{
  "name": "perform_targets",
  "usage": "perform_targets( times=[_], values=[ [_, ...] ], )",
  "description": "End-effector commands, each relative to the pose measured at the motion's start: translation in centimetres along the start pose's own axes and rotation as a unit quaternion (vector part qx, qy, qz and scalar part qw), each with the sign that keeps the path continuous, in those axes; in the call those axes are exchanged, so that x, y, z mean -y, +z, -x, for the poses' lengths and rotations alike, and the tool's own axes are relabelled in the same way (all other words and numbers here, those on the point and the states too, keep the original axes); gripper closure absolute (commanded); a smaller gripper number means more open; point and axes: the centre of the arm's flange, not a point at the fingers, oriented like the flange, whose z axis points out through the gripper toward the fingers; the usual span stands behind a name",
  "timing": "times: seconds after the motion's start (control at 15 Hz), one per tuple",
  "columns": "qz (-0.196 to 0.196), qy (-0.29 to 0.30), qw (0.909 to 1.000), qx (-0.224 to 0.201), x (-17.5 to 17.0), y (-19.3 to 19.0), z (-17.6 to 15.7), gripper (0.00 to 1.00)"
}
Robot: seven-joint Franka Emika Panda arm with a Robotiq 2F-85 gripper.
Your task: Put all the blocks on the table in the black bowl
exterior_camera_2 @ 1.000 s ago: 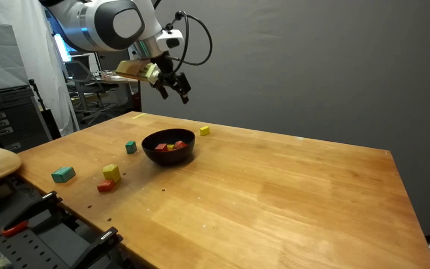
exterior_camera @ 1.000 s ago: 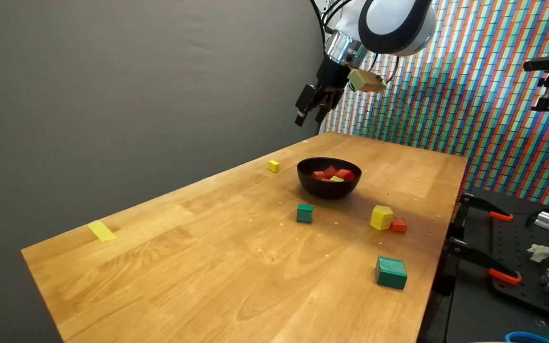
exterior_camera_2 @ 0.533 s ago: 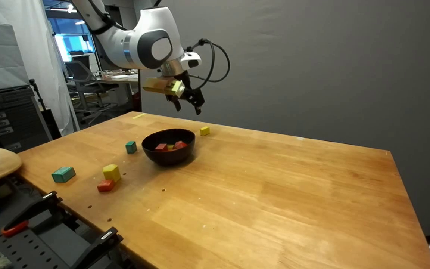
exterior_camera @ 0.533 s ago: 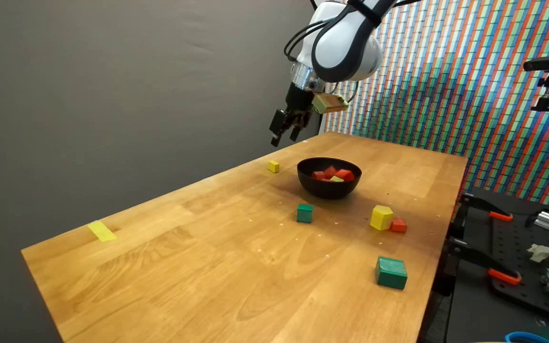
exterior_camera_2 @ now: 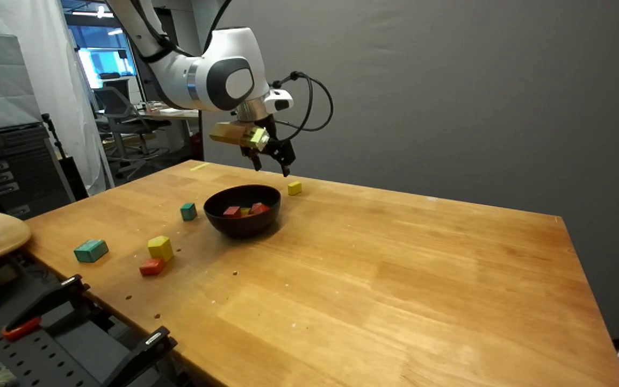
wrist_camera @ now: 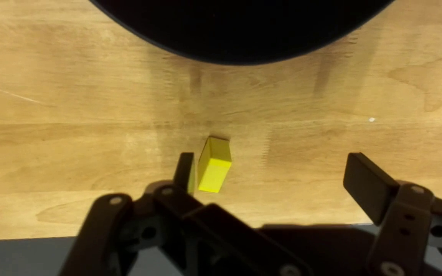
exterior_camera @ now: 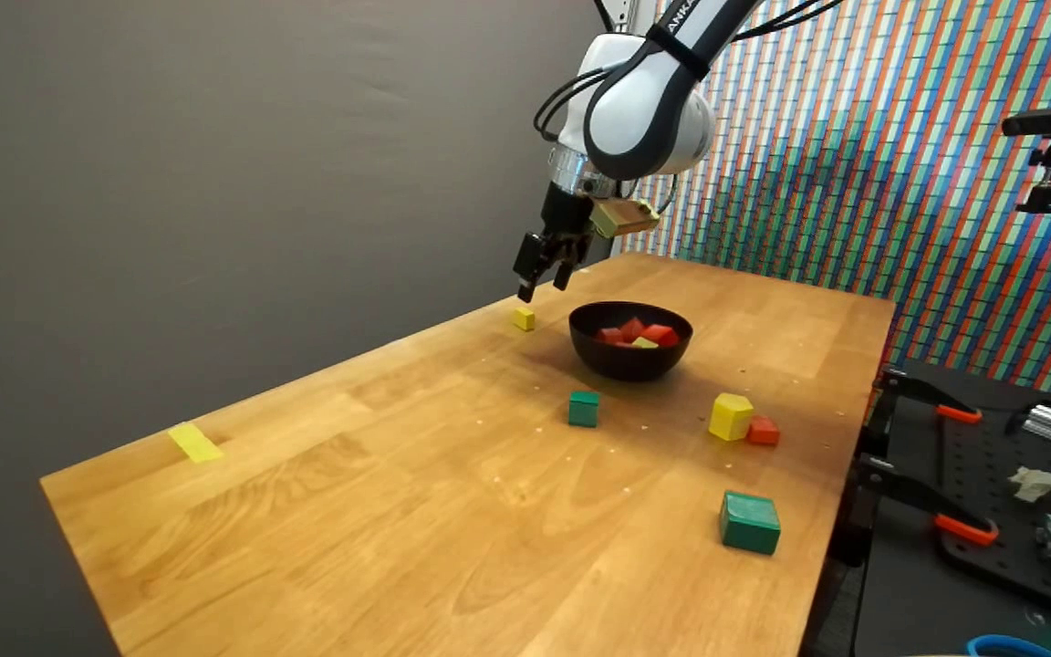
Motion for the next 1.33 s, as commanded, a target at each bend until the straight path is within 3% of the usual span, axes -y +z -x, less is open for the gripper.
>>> perform_targets(
  times=[0.0, 0.33, 0.4, 0.47, 0.6, 0.87, 0.93, 1.0, 1.07, 1.2, 1.27],
  values=[
    [0.012, 0.008, 0.9999, 0.008, -0.7, 2.5, -3.1, 0.00],
    [0.031, 0.032, 0.9988, 0.019, -2.6, 5.1, -5.9, 0.00],
    [0.033, 0.036, 0.9985, 0.024, -2.7, 5.7, -6.3, 0.05],
    [0.034, 0.040, 0.9982, 0.029, -2.7, 6.2, -6.5, 0.27],
    [0.036, 0.044, 0.9976, 0.040, -2.3, 7.0, -6.6, 0.32],
    [0.041, 0.052, 0.9944, 0.082, -1.1, 6.6, -5.7, 0.63],
    [0.051, 0.048, 0.9927, 0.098, 0.3, 6.5, -2.2, 0.72],
    [0.056, 0.041, 0.9919, 0.107, 0.7, 5.6, -0.9, 0.78],
    [0.064, 0.031, 0.9925, 0.099, -0.2, 3.2, -2.3, 0.87],
    [0.068, 0.028, 0.9932, 0.090, -0.4, 0.9, -0.3, 0.95],
    [0.070, 0.030, 0.9934, 0.086, -0.7, -0.2, 0.6, 0.95]
  ],
)
